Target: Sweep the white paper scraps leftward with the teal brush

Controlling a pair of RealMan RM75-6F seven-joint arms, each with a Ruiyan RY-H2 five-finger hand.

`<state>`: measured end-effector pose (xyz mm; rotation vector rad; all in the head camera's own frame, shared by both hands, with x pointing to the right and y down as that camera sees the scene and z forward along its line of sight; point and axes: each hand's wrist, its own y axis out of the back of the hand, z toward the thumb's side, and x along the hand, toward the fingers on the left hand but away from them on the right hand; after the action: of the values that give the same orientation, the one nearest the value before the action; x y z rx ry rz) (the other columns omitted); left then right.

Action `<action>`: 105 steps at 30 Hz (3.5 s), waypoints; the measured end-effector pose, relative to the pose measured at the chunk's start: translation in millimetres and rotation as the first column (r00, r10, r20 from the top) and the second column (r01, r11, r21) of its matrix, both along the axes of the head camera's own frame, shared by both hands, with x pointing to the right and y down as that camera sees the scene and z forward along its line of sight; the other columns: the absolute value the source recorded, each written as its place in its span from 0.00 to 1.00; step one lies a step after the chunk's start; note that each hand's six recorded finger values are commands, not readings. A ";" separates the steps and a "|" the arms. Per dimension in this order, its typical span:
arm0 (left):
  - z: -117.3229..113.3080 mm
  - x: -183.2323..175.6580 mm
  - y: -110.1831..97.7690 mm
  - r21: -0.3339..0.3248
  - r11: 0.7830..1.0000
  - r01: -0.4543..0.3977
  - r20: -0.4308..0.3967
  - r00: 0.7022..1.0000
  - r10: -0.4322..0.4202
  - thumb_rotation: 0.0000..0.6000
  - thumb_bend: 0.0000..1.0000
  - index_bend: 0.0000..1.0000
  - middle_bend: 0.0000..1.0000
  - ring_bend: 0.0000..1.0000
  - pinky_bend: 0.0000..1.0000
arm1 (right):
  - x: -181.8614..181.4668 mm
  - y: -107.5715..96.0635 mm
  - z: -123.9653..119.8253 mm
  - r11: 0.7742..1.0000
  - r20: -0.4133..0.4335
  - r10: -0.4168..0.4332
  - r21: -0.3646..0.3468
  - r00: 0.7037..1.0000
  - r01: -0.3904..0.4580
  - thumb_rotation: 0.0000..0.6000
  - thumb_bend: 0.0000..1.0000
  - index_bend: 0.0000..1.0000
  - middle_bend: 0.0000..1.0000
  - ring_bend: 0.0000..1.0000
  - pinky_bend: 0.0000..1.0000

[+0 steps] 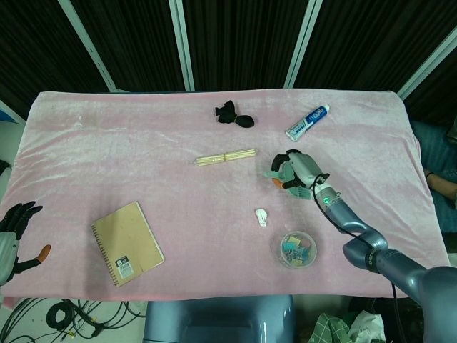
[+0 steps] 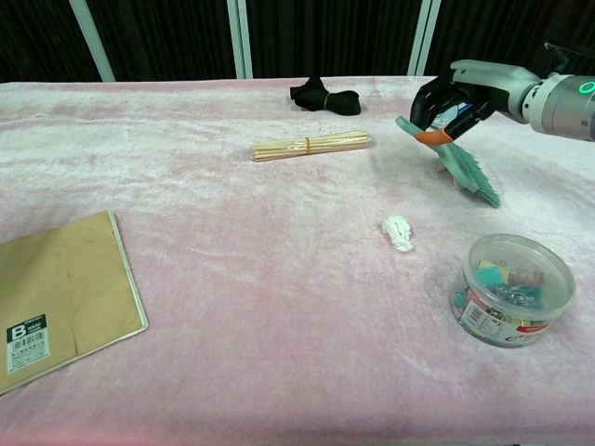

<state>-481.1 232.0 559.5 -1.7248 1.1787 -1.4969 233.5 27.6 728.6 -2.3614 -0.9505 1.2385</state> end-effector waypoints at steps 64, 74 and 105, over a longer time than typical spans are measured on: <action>-0.3 0.4 0.4 -0.010 1.000 -0.006 -0.017 1.000 0.006 1.00 0.30 0.17 0.09 0.00 0.26 | -66.5 64.3 -31.4 0.969 -0.012 0.151 -0.197 0.989 -0.150 1.00 0.47 0.76 0.63 0.35 0.14; 0.0 -0.1 0.6 -0.014 1.000 -0.004 -0.018 1.000 0.004 1.00 0.30 0.18 0.09 0.00 0.27 | -89.9 71.8 -35.9 0.969 0.150 0.207 -0.172 0.967 -0.180 1.00 0.48 0.79 0.64 0.36 0.14; 0.9 0.1 0.7 -0.025 1.000 -0.008 -0.014 1.000 0.008 1.00 0.30 0.18 0.09 0.00 0.30 | -89.9 31.1 -82.5 0.926 0.646 0.357 -0.149 0.675 -0.347 1.00 0.48 0.81 0.66 0.37 0.14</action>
<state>-481.0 232.6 560.4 -1.7576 1.1631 -1.5031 143.6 58.7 646.1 -2.7690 -1.6839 0.4447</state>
